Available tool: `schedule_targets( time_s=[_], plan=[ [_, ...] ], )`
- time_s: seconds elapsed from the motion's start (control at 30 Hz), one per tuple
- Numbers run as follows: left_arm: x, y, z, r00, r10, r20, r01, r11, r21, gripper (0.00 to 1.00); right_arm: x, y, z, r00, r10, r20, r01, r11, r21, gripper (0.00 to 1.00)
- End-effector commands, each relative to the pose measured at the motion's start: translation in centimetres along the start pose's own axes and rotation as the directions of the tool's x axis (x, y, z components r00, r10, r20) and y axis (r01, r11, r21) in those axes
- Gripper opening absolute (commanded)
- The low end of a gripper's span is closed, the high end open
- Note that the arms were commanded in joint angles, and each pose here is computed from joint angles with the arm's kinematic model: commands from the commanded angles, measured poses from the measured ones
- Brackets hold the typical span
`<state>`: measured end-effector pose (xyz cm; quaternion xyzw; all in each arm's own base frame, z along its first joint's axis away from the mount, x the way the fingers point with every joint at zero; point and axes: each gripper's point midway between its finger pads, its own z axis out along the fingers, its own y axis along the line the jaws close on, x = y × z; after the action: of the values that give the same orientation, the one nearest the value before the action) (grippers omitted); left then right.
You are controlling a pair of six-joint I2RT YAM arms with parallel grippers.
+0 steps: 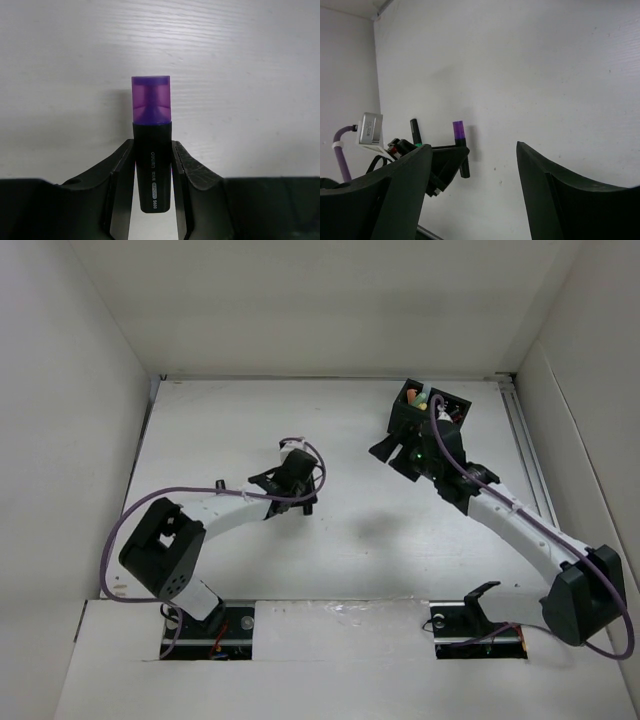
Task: Sort the stationery into containers
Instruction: Pick up the pen from the center of the board.
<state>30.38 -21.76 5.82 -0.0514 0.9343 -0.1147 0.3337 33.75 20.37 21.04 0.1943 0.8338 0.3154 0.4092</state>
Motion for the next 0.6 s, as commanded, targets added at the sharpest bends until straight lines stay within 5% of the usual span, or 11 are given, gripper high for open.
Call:
schedule_targets(
  time_s=[0.0, 0.57],
  plan=[
    [-1.0, -5.6, -1.8, 0.997, 0.053, 0.050, -0.061, 0.984, 0.167, 0.00, -0.5, 2.7, 0.3, 0.999, -0.035, -0.035, 0.031, 0.993, -0.113, 0.74],
    [-1.9, -15.4, -6.1, 0.983, 0.094, 0.158, -0.170, 0.796, 0.581, 0.00, -1.4, -0.2, 2.7, 0.995, 0.048, -0.085, -0.057, 0.992, -0.113, 0.72]
  ],
)
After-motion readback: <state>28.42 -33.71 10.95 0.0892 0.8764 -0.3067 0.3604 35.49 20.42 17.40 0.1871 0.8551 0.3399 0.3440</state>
